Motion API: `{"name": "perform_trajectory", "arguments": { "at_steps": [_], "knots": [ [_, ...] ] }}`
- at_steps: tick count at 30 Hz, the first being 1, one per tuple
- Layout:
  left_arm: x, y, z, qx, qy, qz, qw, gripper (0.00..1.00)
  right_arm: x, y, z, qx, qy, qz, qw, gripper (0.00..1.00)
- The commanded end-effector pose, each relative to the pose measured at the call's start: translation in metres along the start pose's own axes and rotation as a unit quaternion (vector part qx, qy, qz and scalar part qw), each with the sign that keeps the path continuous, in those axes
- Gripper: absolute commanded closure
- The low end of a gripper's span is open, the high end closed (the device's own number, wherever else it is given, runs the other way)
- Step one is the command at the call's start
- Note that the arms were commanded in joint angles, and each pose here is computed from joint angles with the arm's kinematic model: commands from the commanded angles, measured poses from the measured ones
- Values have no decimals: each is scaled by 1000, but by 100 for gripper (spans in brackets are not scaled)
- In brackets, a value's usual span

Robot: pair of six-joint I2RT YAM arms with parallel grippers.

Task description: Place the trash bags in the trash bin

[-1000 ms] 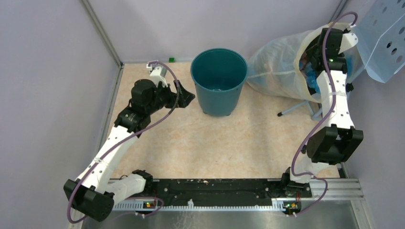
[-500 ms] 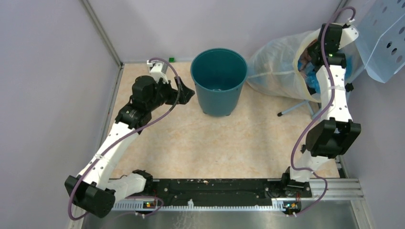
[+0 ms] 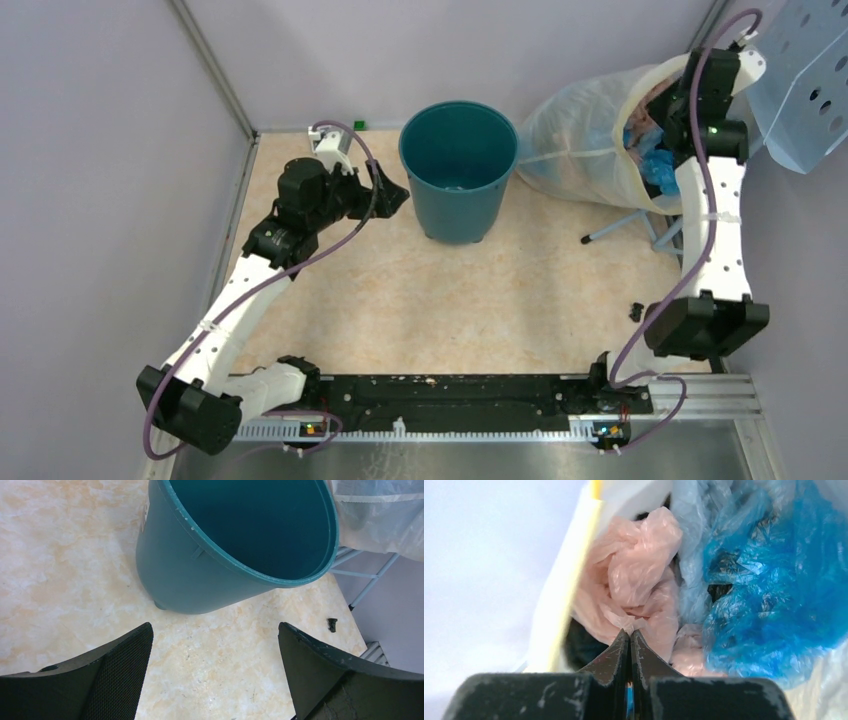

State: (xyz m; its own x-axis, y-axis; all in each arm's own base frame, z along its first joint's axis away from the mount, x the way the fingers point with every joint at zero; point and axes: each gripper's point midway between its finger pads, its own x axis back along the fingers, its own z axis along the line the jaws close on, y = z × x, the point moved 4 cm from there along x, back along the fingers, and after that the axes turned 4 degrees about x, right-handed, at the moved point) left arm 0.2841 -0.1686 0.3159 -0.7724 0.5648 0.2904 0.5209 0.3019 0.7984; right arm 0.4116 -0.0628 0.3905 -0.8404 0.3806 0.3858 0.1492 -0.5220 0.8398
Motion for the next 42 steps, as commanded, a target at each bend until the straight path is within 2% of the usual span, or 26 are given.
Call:
{"name": "perform_trajectory", "arguments": {
  "at_steps": [1, 13, 16, 18, 20, 23, 27, 29, 32, 33, 38, 42],
  "knots": [
    [5, 8, -14, 19, -34, -21, 999, 1, 73, 39, 17, 0, 78, -61, 995, 100],
    [3, -10, -21, 103, -61, 12, 993, 1, 167, 105, 32, 16, 172, -190, 966, 100],
    [5, -14, -24, 119, -69, 23, 990, 1, 196, 114, 40, 22, 227, -213, 950, 100],
    [7, -18, -24, 129, -71, 30, 989, 1, 215, 110, 58, 37, 304, -202, 930, 100],
    [8, -22, -24, 139, -72, 37, 987, 1, 229, 99, 73, 44, 369, -175, 912, 100],
    [11, -26, -24, 156, -71, 42, 984, 1, 234, 71, 86, 37, 433, -101, 895, 100],
    [14, -33, -24, 171, -73, 48, 981, 1, 234, 11, 92, 31, 471, 17, 881, 100],
    [15, -39, -27, 171, -89, 65, 979, 1, 233, -29, 93, 33, 472, 97, 876, 100],
    [13, -51, -30, 180, -107, 99, 973, 1, 250, -91, 98, 65, 481, 204, 850, 100],
    [12, -55, -28, 186, -105, 106, 971, 1, 253, -108, 96, 77, 472, 226, 849, 100],
    [9, -63, -22, 205, -85, 117, 968, 2, 260, -166, 68, 117, 428, 303, 843, 100],
    [10, -67, -22, 211, -81, 122, 966, 2, 260, -184, 39, 145, 403, 315, 847, 100]
  ]
}}
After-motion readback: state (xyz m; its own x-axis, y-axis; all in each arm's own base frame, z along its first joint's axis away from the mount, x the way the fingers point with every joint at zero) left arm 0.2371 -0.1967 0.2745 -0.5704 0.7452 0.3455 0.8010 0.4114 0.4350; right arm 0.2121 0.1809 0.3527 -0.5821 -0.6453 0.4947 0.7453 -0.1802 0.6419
